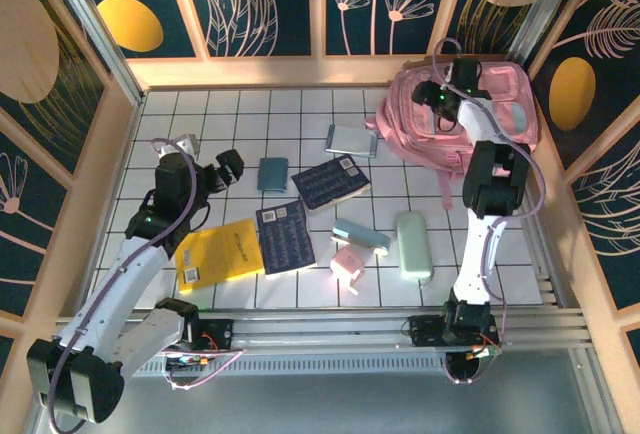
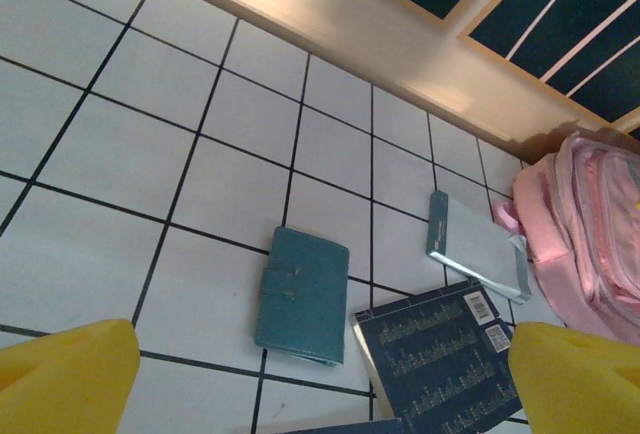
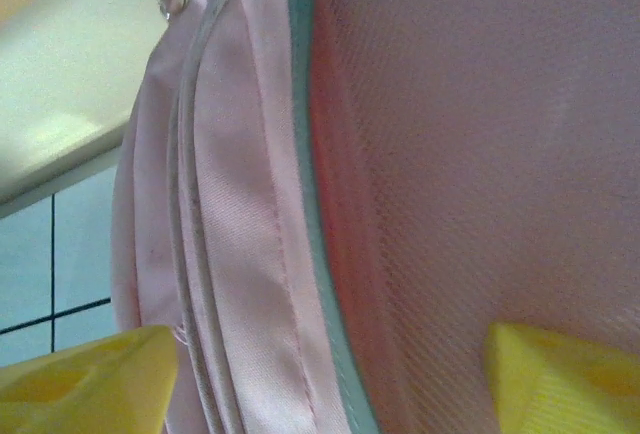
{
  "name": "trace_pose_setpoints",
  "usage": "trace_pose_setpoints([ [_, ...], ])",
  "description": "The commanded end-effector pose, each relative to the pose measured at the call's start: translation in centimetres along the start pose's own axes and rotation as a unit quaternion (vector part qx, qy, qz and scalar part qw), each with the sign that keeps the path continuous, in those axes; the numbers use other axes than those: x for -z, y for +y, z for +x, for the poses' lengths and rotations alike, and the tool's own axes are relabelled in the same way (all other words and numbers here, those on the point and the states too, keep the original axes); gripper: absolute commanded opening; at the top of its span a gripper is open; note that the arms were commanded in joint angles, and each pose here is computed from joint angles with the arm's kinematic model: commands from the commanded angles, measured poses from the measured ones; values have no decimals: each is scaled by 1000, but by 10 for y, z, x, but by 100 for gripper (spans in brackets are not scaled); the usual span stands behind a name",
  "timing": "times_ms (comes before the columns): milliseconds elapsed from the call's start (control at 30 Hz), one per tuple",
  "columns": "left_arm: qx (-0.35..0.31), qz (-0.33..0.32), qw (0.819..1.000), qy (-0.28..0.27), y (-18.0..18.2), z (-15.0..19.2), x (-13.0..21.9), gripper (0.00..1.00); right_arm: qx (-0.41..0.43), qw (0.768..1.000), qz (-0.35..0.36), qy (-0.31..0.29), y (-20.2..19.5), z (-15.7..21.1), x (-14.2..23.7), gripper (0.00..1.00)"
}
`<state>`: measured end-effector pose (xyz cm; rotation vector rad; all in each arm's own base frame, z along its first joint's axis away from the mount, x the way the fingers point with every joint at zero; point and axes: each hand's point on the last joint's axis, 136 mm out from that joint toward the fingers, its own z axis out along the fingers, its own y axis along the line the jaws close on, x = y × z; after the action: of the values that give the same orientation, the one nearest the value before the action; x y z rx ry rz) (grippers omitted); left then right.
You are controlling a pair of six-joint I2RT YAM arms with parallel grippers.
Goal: Pack the student bag
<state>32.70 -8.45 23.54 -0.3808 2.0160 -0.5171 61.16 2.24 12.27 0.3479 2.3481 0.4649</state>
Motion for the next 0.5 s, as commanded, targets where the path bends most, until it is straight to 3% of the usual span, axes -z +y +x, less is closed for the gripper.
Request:
trace_pose_setpoints([
  [0,-22,41,999,-17,-13,-5,0,94,5,997,-51,50,23,18,-7,65],
  [67,-29,59,998,-8,-19,-1,-2,94,6,997,-64,47,29,20,-7,45],
  [133,-23,61,998,-3,-20,0,-3,96,10,997,-65,36,31,18,-3,17],
  [200,-25,72,997,-2,-24,0,-3,96,15,998,-57,23,33,11,5,0],
  [467,-29,109,994,8,-39,1,0,94,40,995,-69,-61,65,-45,79,0],
])
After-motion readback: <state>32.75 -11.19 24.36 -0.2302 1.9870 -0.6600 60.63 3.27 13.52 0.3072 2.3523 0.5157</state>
